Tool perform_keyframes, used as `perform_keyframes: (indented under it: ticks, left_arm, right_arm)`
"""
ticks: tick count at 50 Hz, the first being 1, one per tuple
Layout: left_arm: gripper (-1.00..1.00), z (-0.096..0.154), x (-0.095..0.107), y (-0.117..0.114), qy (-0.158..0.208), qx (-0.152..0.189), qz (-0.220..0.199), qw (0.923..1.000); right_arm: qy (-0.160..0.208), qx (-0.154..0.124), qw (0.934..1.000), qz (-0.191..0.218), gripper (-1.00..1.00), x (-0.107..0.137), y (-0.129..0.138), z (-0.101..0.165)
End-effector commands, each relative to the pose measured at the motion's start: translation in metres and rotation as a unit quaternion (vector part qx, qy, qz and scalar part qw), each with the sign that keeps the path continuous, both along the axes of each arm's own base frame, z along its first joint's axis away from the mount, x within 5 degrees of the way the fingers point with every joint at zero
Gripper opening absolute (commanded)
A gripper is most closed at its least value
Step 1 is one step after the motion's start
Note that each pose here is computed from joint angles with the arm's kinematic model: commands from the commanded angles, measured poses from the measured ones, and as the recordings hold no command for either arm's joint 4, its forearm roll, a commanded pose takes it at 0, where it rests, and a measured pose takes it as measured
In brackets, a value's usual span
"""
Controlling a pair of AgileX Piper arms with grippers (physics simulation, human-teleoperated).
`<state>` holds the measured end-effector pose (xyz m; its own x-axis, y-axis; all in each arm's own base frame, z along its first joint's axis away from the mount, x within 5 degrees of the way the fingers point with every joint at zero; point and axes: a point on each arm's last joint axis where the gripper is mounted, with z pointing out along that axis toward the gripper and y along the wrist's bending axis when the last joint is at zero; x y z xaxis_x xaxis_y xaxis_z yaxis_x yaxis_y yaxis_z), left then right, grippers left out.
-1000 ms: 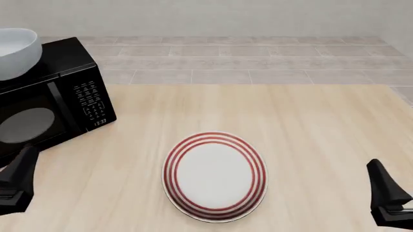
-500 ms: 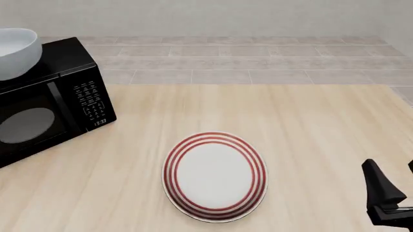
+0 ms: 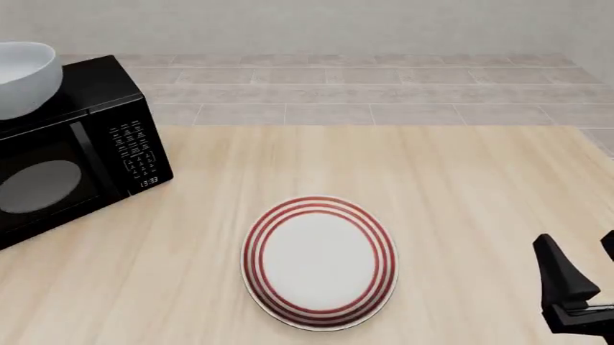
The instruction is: Pick up the white bowl and put it on the plate.
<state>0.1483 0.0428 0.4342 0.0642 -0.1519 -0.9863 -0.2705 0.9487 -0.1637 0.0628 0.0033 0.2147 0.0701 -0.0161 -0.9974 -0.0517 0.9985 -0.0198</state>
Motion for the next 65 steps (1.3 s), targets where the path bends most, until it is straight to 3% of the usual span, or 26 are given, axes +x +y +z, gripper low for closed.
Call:
perform_keyframes:
  ticks: [1, 8, 12, 14, 22, 27, 34, 41, 43, 45, 48, 51, 57, 65]
  left_arm:
    - [1.0, 0.027, 0.038, 0.037, 0.027, -0.018, 0.061, 0.9976]
    - [1.0, 0.023, 0.067, 0.056, 0.049, -0.043, 0.075, 0.995]
    - [1.0, 0.027, 0.081, 0.071, 0.061, -0.039, 0.091, 0.9932]
    - [1.0, 0.03, 0.078, 0.077, 0.059, -0.024, 0.103, 0.9926]
    - [1.0, 0.029, 0.098, 0.101, 0.079, -0.044, 0.124, 0.9882]
    - [1.0, 0.027, 0.1, 0.115, 0.087, -0.032, 0.141, 0.9856]
    - [1.0, 0.022, 0.108, 0.134, 0.095, -0.048, 0.16, 0.9814]
    - [1.0, 0.003, 0.112, 0.138, 0.103, -0.046, 0.161, 0.9805]
    - [1.0, 0.011, 0.117, 0.139, 0.109, -0.043, 0.157, 0.9806]
    - [1.0, -0.004, 0.123, 0.141, 0.117, -0.042, 0.154, 0.9802]
    - [1.0, 0.003, 0.129, 0.144, 0.125, -0.037, 0.151, 0.9798]
    - [1.0, -0.007, 0.147, 0.143, 0.147, -0.044, 0.136, 0.9788]
    - [1.0, -0.018, 0.165, 0.148, 0.18, -0.039, 0.124, 0.975]
    - [1.0, -0.016, 0.17, 0.145, 0.192, -0.032, 0.115, 0.974]
  right_arm:
    - [0.0, 0.002, 1.0, 0.003, 1.0, 0.0, 0.0, 0.0]
    - [-0.003, 0.002, 1.0, 0.009, 1.0, -0.001, 0.001, 0.0]
    - [-0.005, 0.0, 0.9999, 0.013, 1.0, -0.001, 0.001, 0.001]
    - [-0.005, 0.0, 0.9999, 0.012, 1.0, -0.001, 0.001, 0.001]
    - [-0.008, 0.002, 0.9998, 0.019, 1.0, -0.003, 0.002, 0.001]
    - [-0.005, 0.001, 0.9998, 0.021, 1.0, -0.002, 0.002, 0.0]
    - [-0.005, -0.004, 0.9997, 0.024, 1.0, -0.002, 0.003, 0.0]
    - [-0.006, -0.007, 0.9996, 0.028, 1.0, -0.002, 0.003, 0.001]
    - [-0.005, -0.008, 0.9995, 0.031, 1.0, -0.002, 0.004, 0.0]
    - [-0.005, -0.01, 0.9994, 0.032, 1.0, -0.002, 0.004, 0.001]
    - [-0.006, -0.01, 0.9994, 0.032, 1.0, -0.002, 0.004, 0.001]
    - [-0.006, -0.011, 0.9993, 0.034, 1.0, -0.001, 0.004, 0.001]
    - [-0.002, -0.012, 0.9993, 0.036, 1.0, 0.003, 0.005, 0.001]
    - [0.0, -0.011, 0.9992, 0.038, 1.0, 0.006, 0.006, 0.001]
